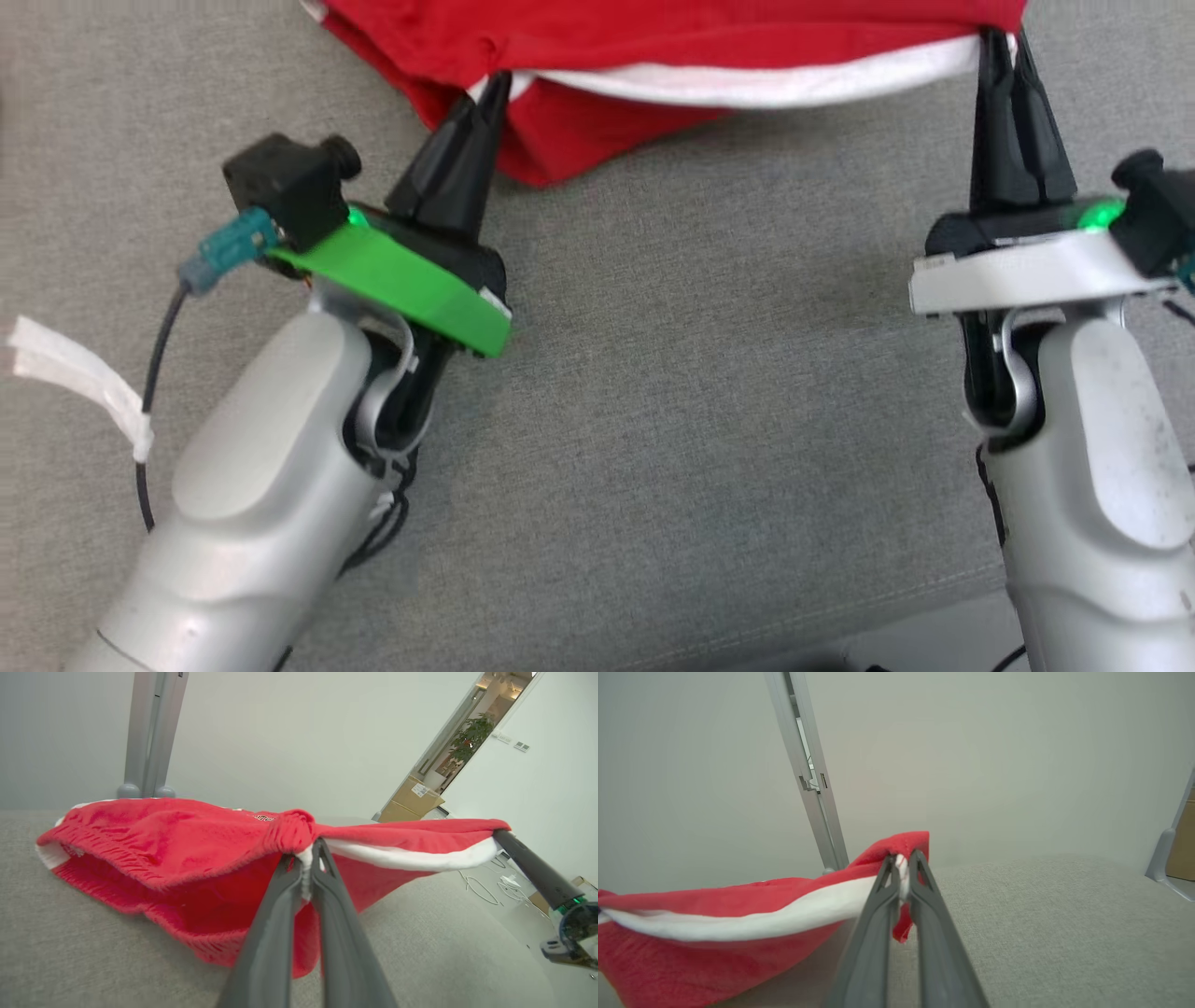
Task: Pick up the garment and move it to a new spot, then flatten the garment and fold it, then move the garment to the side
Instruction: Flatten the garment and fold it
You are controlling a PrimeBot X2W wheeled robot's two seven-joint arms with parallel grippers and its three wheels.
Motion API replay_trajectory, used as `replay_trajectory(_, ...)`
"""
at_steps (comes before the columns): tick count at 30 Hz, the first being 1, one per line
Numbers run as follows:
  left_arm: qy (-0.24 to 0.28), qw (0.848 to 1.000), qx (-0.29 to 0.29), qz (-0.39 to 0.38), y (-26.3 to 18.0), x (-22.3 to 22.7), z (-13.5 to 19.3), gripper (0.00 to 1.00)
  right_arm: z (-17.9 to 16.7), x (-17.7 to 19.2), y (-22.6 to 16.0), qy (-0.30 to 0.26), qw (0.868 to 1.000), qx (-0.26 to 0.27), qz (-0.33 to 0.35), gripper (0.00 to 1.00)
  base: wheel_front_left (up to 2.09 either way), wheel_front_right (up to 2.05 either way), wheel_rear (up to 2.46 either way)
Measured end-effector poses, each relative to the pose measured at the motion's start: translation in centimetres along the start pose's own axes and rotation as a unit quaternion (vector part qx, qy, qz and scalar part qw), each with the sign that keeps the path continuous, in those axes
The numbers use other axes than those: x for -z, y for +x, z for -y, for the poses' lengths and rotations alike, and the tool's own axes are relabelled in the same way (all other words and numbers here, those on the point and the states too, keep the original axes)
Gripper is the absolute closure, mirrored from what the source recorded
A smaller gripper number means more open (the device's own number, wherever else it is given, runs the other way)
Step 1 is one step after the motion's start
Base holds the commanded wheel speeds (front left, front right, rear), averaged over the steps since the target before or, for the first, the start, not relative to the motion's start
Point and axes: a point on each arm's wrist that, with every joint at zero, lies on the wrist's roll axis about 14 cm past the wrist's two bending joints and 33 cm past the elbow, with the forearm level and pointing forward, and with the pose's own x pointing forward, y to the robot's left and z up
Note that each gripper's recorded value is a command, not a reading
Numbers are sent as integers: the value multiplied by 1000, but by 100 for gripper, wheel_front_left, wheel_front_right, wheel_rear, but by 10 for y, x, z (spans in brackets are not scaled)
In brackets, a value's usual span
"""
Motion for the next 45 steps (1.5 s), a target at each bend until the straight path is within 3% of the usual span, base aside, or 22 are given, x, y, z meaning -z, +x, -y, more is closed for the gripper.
replay_trajectory(10, -29, 999, 14, 11, -78, -19, 72, 100, -9, -42, -86, -7, 1000, 2, 11, 100, 0, 0, 0)
replay_trajectory(21, -85, 996, -41, 2, -146, -16, 104, 100, -9, -71, -144, -14, 1000, 12, -14, 100, 0, 0, 0)
replay_trajectory(26, -112, 991, -74, -19, -152, 0, 91, 100, -13, -54, -131, -13, 999, 4, -45, 100, 0, 0, 0)
replay_trajectory(35, -196, 968, -150, -47, -129, 26, 40, 100, -34, -5, -59, -20, 992, -52, -111, 100, 0, 0, 0)
replay_trajectory(45, -217, 950, -216, -58, -92, 30, -27, 100, -56, 55, 30, -8, 978, -94, -185, 100, 0, 0, 0)
